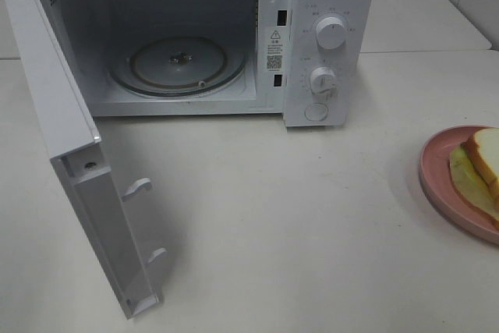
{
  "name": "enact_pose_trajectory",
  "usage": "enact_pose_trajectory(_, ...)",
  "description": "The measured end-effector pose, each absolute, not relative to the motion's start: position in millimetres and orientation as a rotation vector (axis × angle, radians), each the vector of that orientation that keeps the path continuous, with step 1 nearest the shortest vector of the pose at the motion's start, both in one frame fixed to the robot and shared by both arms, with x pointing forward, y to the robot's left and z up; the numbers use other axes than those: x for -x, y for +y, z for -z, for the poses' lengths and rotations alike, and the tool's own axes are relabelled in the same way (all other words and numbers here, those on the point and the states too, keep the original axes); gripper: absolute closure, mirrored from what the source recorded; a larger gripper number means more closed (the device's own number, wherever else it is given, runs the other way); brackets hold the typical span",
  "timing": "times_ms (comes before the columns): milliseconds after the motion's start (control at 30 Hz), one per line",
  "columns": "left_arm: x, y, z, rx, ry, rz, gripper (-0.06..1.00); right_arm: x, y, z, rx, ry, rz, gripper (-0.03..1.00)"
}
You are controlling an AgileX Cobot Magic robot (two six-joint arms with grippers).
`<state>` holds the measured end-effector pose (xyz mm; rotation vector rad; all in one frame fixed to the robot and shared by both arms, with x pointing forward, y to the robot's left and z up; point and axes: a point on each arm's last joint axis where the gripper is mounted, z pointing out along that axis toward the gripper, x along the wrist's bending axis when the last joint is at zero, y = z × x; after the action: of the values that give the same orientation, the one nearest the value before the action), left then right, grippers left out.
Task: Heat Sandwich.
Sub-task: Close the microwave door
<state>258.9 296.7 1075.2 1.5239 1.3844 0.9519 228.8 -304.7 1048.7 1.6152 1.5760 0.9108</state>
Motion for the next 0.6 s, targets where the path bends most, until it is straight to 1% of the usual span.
enact_pose_trajectory(33,-258.9,296.7,-1075.2,-1.524,1.384,-0.952,0.3,-228.8,-304.7,-1048.7,-1.615,1.576,-0.911,0.21)
enact_pose_trajectory(100,-266.2,296.4,-1077.0,-1.525,1.389,-0.95,0.43,-228.8,-304.7,-1048.7,-1.615,1.576,-0.911,0.21)
enact_pose_trajectory(133,-274.3,296.4,-1078.5,-1.531,1.395,-0.953,0.55,-228.8,-304.7,-1048.7,-1.615,1.576,-0.911,0.21)
enact_pose_trajectory(167,-278.1,296.5,-1079.1,-1.532,1.396,-0.958,0.6,-228.8,-304.7,-1048.7,-1.615,1.576,-0.911,0.21)
enact_pose_trajectory(200,-278.1,296.5,-1079.1,-1.532,1.396,-0.958,0.6,-228.8,-304.7,-1048.7,-1.615,1.576,-0.911,0.21)
enact_pose_trajectory(267,-286.9,297.1,-1077.6,-1.549,1.407,-0.966,0.72,-228.8,-304.7,-1048.7,-1.615,1.576,-0.911,0.21)
enact_pose_trajectory(300,-297.6,297.3,-1072.9,-1.573,1.424,-0.966,0.84,-228.8,-304.7,-1048.7,-1.615,1.576,-0.911,0.21)
enact_pose_trajectory(333,-302.7,297.2,-1070.0,-1.586,1.434,-0.961,0.88,-228.8,-304.7,-1048.7,-1.615,1.576,-0.911,0.21)
enact_pose_trajectory(367,-302.7,297.2,-1070.0,-1.586,1.434,-0.961,0.88,-228.8,-304.7,-1048.7,-1.615,1.576,-0.911,0.21)
enact_pose_trajectory(467,-322.0,296.4,-1056.9,-1.589,1.433,-0.967,0.93,-228.8,-304.7,-1048.7,-1.615,1.576,-0.911,0.21)
enact_pose_trajectory(533,-325.8,296.2,-1054.1,-1.585,1.429,-0.971,0.94,-228.8,-304.7,-1048.7,-1.615,1.576,-0.911,0.21)
enact_pose_trajectory(600,-337.7,295.5,-1043.4,-1.563,1.409,-0.989,0.94,-228.8,-304.7,-1048.7,-1.615,1.576,-0.911,0.21)
